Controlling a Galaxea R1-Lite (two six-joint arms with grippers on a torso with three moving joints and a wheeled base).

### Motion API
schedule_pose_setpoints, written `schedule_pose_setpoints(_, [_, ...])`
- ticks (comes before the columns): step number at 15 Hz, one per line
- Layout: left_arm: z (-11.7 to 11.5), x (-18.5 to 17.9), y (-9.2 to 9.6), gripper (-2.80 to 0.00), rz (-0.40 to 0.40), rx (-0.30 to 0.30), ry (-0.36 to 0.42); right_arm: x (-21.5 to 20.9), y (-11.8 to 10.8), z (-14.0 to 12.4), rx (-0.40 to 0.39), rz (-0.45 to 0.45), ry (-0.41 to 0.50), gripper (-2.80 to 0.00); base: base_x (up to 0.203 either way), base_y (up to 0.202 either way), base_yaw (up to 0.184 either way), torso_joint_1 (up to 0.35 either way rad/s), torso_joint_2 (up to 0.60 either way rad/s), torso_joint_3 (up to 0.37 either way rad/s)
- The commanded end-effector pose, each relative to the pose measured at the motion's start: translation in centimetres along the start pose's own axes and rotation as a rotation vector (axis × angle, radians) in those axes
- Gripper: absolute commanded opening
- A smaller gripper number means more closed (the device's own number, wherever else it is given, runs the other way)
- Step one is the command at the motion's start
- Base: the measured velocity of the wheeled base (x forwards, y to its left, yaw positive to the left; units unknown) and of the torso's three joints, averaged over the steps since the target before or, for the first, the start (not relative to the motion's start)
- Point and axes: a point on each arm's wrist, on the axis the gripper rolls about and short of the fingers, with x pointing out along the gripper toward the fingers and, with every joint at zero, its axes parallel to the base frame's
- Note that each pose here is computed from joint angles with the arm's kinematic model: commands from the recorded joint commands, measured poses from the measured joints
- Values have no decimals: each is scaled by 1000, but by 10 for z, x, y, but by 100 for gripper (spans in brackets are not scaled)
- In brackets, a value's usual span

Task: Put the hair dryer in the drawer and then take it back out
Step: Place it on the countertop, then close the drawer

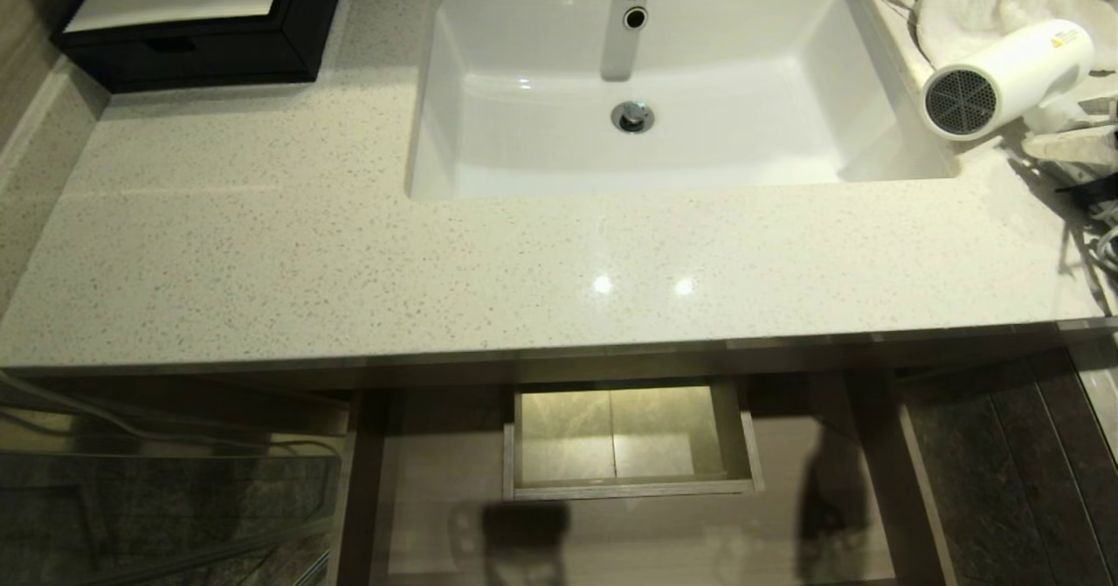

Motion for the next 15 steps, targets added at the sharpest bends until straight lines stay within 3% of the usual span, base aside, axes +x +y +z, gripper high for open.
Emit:
schedule_pose_setpoints(1, [0, 0, 0, -280, 0, -1, 0, -20, 7, 12, -27, -13, -35, 0, 0, 0, 0, 0, 0, 0])
schedule_pose_setpoints(5, [0, 0, 0, -280, 1, 1, 0, -89, 40, 31, -75, -92, -99, 0, 0, 0, 0, 0, 0, 0])
schedule_pose_setpoints(6, [0, 0, 0, -280, 1, 0, 0, -105, 52, 30, -77, -109, -98, -245, 0, 0, 0, 0, 0, 0])
schedule_pose_setpoints(7, [0, 0, 0, -280, -1, 1, 1, -118, 64, 28, -74, -118, -91, -280, 0, 0, 0, 0, 0, 0])
schedule_pose_setpoints(11, [0, 0, 0, -280, -1, 1, 1, -156, 112, 19, -68, -144, -77, -280, 0, 0, 0, 0, 0, 0])
schedule_pose_setpoints(13, [0, 0, 0, -280, 0, 0, 0, -167, 124, 18, -62, -162, -80, -280, 0, 0, 0, 0, 0, 0])
schedule_pose_setpoints(15, [0, 0, 0, -280, 1, 1, 0, -171, 133, 13, 14, -163, -75, -280, 0, 0, 0, 0, 0, 0])
